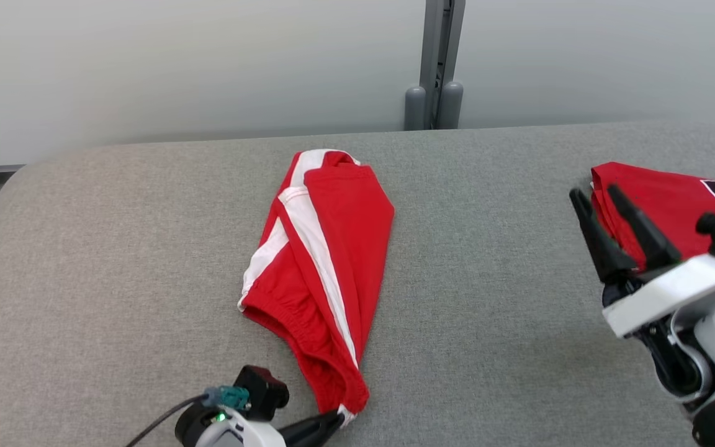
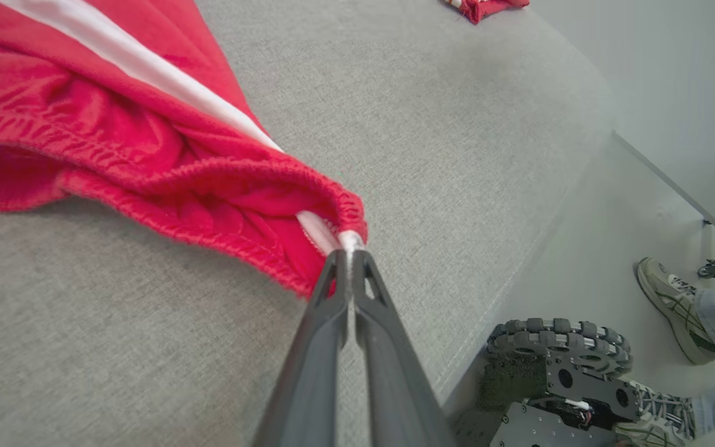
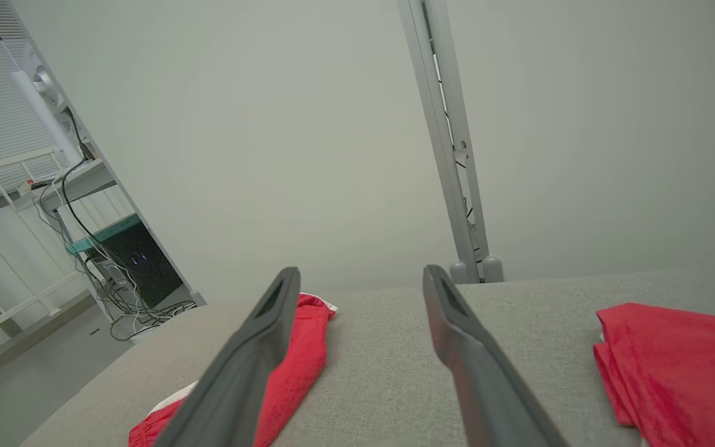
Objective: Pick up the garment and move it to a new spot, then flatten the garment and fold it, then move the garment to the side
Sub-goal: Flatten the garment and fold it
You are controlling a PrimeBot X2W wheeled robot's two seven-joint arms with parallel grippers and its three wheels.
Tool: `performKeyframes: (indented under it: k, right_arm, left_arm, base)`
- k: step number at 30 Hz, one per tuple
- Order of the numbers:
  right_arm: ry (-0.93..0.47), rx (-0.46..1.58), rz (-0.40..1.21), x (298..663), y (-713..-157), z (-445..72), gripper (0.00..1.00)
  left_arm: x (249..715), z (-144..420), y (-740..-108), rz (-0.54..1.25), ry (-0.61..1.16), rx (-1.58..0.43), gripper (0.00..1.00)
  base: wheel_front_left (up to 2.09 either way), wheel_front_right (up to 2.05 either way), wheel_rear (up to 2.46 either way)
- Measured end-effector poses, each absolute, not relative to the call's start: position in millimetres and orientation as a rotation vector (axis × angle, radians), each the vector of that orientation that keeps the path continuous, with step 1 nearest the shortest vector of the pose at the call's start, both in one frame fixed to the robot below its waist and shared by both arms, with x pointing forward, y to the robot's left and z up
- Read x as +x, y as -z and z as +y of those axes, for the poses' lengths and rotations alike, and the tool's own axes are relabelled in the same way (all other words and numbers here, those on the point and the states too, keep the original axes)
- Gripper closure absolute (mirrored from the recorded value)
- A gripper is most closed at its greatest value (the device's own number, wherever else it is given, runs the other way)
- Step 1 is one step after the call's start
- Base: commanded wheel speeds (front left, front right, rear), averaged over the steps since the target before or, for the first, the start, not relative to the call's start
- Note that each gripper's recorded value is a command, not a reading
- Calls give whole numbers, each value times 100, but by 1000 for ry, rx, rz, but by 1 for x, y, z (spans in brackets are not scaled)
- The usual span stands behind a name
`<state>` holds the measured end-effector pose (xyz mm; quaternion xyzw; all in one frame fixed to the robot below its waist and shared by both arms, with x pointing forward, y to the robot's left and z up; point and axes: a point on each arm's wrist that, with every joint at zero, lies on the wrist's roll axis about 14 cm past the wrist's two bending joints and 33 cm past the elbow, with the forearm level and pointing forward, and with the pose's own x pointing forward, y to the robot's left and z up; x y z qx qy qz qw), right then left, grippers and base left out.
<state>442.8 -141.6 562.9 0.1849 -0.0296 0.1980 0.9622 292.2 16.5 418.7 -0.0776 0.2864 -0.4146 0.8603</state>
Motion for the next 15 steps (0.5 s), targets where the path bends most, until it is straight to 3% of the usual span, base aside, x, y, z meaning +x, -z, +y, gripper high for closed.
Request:
performKeyframes:
  k: [11,12,13,14,15]
  right_arm:
    - [-271,438,43,412,-502,-151,0]
    - [-266,442,53,409,-497,-150,0]
    - [-264,443,63,405,-492,-148,0]
    - [-264,444,70,402,-489,-146,0]
    - [-266,442,72,401,-488,-144,0]
  left_arm:
    - [286,33,-402,618,758,-211,100]
    - [286,33,-402,617,753,-216,92]
    - [285,34,-401,619,745,-223,55]
    - [285,34,-401,620,741,-228,3]
    - [287,34,-403,612,736,-238,0]
  base:
    - [0,0,0]
    - [0,0,0]
    - [0,0,0]
    - [0,0,0]
    - [0,0,0]
